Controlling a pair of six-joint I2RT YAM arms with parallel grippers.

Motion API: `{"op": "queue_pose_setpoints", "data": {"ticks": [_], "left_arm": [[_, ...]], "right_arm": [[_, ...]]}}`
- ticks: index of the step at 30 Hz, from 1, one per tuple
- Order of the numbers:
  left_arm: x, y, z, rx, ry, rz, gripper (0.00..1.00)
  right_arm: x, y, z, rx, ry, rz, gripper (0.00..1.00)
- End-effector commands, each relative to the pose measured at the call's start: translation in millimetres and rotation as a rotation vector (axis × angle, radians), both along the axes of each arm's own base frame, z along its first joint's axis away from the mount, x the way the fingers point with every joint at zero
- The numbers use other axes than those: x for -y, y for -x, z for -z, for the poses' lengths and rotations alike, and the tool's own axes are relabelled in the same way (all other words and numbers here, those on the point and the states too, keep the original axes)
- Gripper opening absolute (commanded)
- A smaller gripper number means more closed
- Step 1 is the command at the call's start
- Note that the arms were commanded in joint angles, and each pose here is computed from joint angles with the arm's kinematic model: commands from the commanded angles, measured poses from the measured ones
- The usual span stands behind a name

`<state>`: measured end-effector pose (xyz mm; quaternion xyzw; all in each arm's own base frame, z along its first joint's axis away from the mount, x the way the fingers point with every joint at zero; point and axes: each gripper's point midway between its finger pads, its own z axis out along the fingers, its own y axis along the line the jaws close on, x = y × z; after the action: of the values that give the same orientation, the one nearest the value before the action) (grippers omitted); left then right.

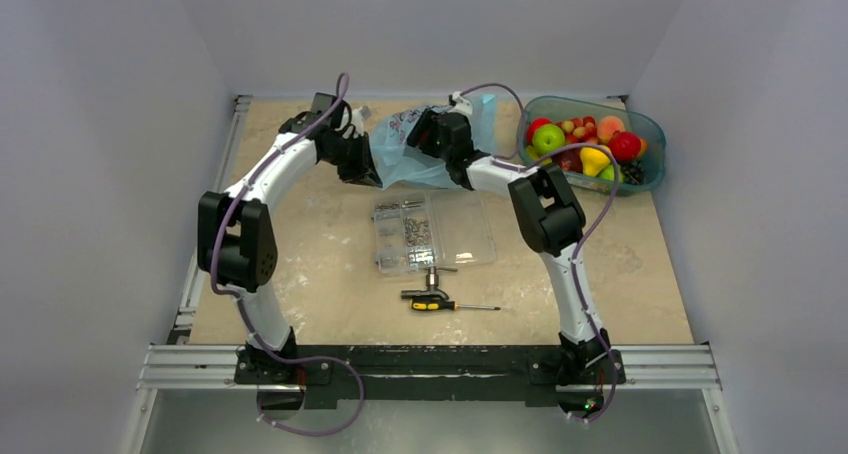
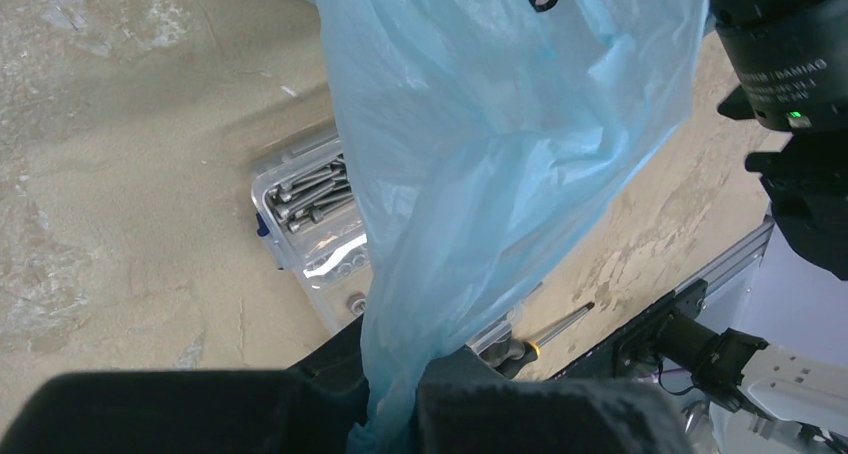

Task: Take the fake fruits out of the plastic bag

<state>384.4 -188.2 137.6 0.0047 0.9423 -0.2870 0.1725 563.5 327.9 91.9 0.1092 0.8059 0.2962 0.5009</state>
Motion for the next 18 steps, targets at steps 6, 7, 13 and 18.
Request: {"op": "queue_pose_setpoints", "data": {"ticks": [6, 7, 13, 18], "left_arm": [[9, 7, -23, 0.093, 0.002, 0.06, 0.0], [9, 7, -22, 0.09, 0.003, 0.06, 0.0], [12, 7, -21, 0.082, 0.008, 0.066, 0.0], [13, 9, -19, 0.08, 0.002, 0.073, 0.0]], "right_arm": [[7, -36, -4, 0.002, -0.176, 0.11, 0.82], [6, -37, -5, 0.007, -0.182, 0.113, 0.85], [3, -47, -9, 0.03, -0.254, 0.134, 0.95], [-5, -55, -10, 0.048, -0.341, 0.13, 0.97]]}}
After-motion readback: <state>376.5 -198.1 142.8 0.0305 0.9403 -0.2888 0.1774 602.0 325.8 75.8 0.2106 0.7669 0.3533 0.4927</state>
